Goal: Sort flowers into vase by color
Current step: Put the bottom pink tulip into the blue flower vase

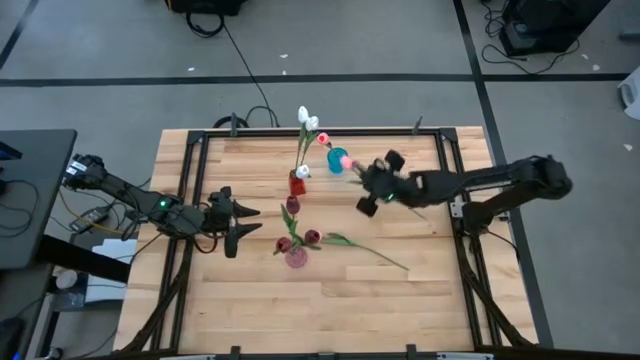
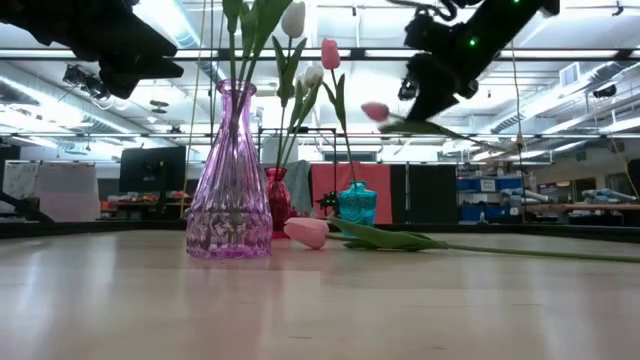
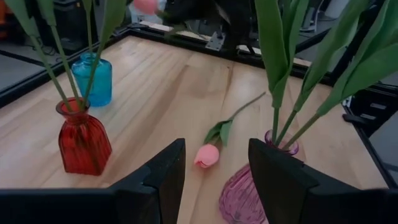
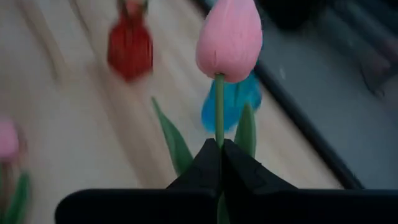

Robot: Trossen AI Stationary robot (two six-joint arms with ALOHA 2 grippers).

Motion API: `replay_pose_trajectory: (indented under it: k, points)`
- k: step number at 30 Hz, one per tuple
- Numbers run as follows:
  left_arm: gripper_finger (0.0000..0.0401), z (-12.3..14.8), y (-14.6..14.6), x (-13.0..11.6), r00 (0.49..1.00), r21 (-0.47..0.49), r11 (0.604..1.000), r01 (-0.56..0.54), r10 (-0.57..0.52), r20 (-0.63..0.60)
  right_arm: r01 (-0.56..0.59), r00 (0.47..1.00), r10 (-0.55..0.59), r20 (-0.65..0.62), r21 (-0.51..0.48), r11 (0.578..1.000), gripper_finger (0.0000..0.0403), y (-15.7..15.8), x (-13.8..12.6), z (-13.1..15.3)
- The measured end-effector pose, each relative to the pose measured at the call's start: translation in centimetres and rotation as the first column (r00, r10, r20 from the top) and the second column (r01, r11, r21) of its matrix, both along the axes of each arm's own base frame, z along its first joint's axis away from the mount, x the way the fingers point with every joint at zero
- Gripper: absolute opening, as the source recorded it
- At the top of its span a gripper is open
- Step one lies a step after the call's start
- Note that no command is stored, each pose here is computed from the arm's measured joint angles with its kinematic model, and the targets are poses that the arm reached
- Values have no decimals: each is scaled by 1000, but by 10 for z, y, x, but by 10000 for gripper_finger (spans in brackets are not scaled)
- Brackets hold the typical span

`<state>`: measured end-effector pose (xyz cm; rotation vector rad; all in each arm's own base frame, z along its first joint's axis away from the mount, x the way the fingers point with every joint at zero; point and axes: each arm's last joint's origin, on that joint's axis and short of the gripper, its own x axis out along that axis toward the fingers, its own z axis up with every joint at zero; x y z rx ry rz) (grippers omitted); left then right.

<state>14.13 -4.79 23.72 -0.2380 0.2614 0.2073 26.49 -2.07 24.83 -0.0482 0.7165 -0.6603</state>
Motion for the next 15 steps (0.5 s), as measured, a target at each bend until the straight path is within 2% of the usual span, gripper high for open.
replay_pose_trajectory:
  k: [4, 8, 15]
  points:
    - [182, 0, 0, 0, 1000, -1, 1000, -4, 4, 3, -100, 978, 118, 173, -112, 989, 14, -28, -10, 7]
    - [182, 0, 1, 0, 1000, -4, 1000, -30, 30, 8, -118, 911, 191, 366, -213, 970, 14, -60, -14, 17]
    - [182, 2, 2, 0, 998, -3, 998, -60, 60, 28, -27, 684, 289, 670, -372, 928, 14, -100, -13, 44]
